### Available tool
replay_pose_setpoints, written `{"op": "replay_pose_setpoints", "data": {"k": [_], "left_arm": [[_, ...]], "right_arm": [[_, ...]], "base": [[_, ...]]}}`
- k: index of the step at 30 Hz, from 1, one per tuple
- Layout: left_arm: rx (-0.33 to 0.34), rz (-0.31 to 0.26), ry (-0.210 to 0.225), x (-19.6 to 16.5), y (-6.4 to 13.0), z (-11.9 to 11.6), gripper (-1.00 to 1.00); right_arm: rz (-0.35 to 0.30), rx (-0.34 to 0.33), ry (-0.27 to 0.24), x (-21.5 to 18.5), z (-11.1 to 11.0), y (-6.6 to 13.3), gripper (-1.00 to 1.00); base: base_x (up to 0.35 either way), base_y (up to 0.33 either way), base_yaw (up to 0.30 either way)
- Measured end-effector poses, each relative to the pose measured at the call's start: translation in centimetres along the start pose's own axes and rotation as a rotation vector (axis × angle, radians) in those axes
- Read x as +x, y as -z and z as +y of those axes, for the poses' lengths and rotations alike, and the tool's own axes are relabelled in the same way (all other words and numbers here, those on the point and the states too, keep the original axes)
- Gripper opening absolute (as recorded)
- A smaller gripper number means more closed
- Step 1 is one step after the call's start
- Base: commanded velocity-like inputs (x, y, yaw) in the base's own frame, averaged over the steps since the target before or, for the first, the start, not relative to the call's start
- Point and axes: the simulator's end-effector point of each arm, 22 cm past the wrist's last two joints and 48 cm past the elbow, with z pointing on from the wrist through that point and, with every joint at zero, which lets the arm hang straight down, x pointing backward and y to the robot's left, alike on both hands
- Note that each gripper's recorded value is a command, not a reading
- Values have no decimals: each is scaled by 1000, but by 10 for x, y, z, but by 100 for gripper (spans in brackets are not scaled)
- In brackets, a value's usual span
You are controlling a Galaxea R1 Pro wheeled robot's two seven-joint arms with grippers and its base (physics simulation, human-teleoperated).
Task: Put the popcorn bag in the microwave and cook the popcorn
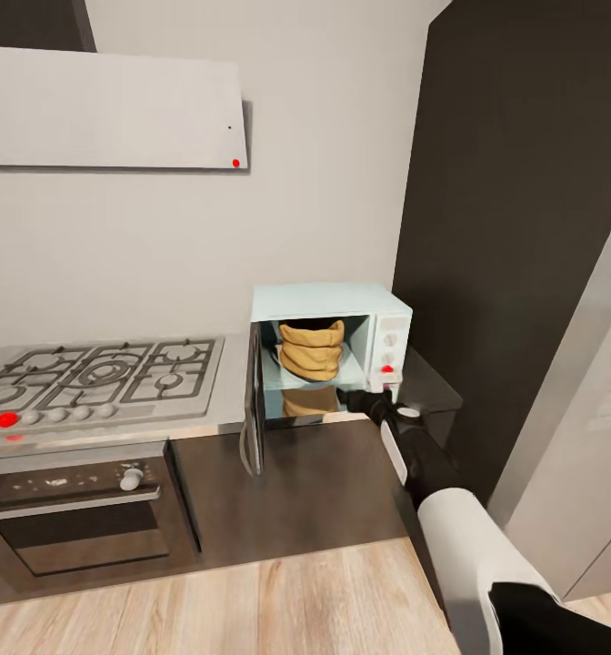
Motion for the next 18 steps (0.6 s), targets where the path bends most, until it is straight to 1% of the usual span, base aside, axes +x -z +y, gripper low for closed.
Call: {"op": "replay_pose_setpoints", "data": {"k": [4, 5, 10, 18], "left_arm": [[0, 1, 0, 0, 0, 0, 100], [0, 0, 1, 0, 0, 0, 100], [7, 1, 1, 0, 0, -2, 100], [9, 3, 0, 1, 0, -2, 100]], "right_arm": [[-77, 5, 10, 8, -1, 5, 100], [-86, 4, 11, 8, -1, 5, 100], [-69, -1, 13, 23, 1, 4, 100], [-65, -4, 13, 25, 2, 4, 100]], "base": [[0, 0, 0], [0, 0, 0], [22, 0, 0], [159, 0, 0]]}}
